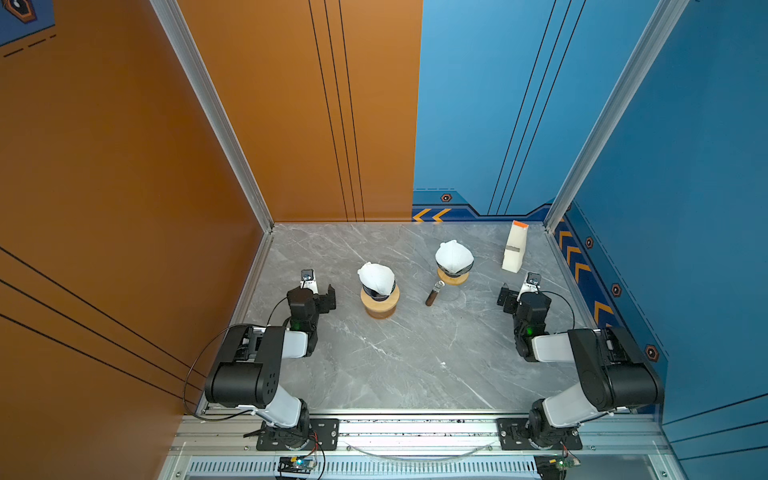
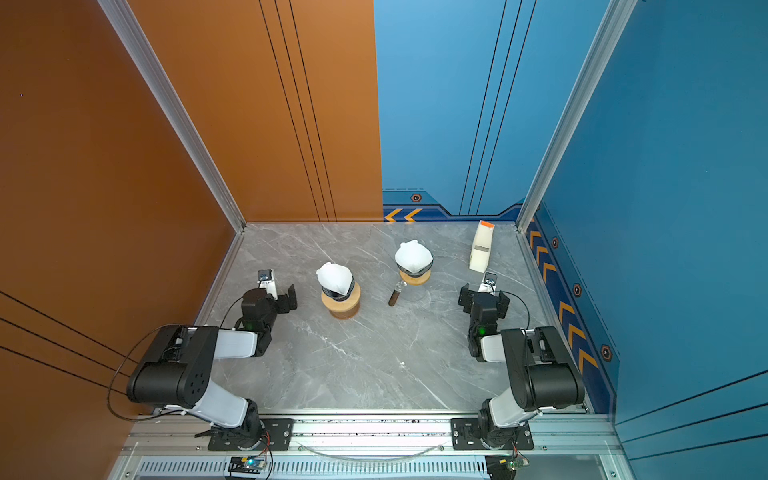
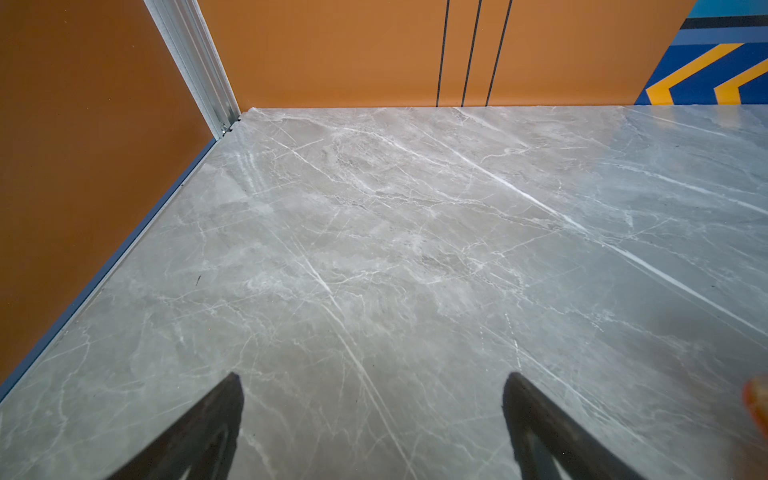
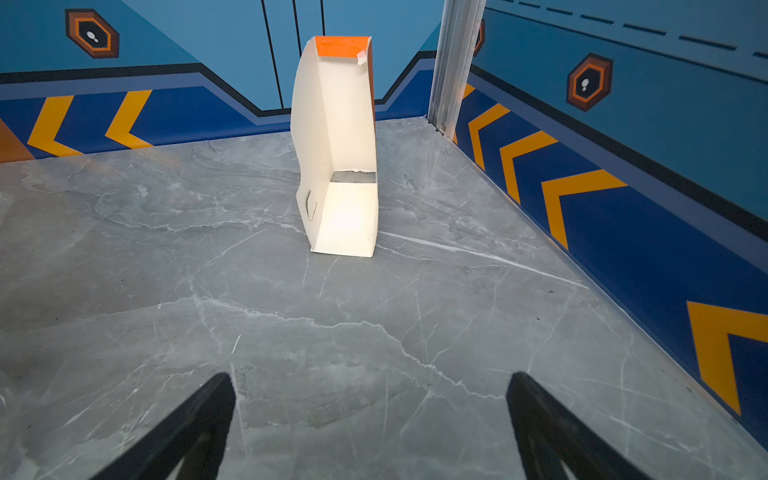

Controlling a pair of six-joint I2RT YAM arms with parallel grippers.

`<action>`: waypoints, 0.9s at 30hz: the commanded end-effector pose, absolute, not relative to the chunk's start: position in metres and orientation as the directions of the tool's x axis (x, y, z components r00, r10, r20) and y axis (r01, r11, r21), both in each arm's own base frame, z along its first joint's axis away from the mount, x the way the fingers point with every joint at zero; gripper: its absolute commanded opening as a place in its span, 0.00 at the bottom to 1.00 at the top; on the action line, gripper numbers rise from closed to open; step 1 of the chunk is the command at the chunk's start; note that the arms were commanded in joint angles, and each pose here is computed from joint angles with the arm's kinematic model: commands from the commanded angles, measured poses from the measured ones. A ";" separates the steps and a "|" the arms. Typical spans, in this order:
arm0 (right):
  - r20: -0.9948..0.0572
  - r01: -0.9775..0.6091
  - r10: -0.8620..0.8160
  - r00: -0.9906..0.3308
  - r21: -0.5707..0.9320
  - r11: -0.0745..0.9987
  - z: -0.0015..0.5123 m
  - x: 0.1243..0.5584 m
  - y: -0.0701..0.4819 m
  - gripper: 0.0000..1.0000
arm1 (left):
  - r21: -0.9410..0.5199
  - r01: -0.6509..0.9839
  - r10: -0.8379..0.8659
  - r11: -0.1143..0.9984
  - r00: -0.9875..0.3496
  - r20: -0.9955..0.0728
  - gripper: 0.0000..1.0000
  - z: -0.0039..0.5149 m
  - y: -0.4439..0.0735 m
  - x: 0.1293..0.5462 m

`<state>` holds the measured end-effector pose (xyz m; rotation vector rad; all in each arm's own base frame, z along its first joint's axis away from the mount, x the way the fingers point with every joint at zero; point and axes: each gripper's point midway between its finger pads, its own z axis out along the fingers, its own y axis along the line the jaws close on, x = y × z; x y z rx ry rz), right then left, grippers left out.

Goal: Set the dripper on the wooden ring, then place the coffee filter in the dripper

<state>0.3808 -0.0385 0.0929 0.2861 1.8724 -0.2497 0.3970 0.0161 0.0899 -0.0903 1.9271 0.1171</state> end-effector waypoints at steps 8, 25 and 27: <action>-0.955 0.308 0.055 -0.290 -0.039 0.951 0.097 0.384 -0.036 1.00 | 0.050 -0.108 0.009 0.993 -0.346 -0.938 0.98 0.089 0.015 0.395; -0.955 0.308 0.054 -0.291 -0.040 0.951 0.097 0.384 -0.036 1.00 | 0.067 -0.111 0.025 0.992 -0.343 -0.939 0.98 0.091 0.013 0.396; -0.955 0.307 0.054 -0.291 -0.040 0.951 0.097 0.385 -0.036 1.00 | 0.067 -0.110 0.025 0.992 -0.345 -0.938 0.98 0.090 0.013 0.396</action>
